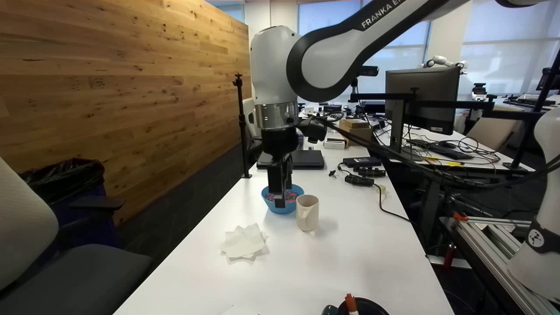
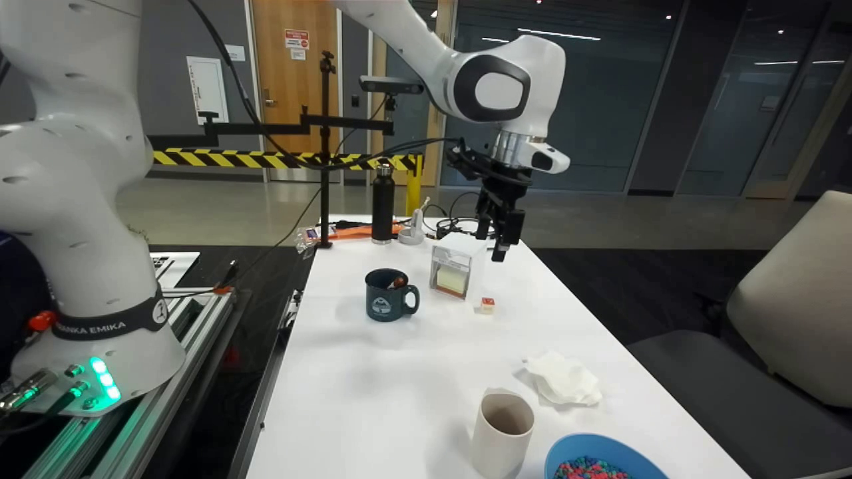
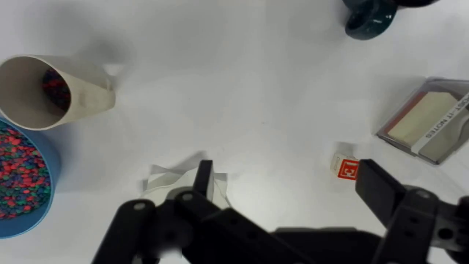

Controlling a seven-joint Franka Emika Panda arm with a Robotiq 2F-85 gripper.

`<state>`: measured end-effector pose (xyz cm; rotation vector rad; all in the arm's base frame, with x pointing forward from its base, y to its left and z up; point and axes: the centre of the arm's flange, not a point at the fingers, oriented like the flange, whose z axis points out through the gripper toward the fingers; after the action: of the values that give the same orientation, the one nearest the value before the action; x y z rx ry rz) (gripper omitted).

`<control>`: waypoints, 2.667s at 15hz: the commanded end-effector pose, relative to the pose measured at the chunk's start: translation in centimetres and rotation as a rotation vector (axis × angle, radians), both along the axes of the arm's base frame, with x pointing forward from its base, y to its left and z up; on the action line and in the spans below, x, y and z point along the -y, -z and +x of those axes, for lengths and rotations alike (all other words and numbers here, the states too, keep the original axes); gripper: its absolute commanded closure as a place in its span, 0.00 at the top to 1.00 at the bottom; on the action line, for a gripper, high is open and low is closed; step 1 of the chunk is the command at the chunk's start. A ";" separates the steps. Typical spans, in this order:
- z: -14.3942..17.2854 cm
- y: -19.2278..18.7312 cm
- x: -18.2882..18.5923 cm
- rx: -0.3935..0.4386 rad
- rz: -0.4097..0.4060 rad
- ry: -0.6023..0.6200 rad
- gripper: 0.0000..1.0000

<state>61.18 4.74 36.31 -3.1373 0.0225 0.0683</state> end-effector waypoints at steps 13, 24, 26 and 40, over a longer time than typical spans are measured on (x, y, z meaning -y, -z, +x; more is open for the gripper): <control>0.5 2.6 -7.2 0.019 0.006 0.065 1.00; 0.3 3.6 -9.6 0.050 0.014 0.097 1.00; 0.2 4.0 -10.1 0.049 0.012 0.109 1.00; -0.1 6.0 -13.2 0.038 0.012 0.188 1.00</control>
<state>61.16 17.04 30.63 -3.1150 0.2646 0.0315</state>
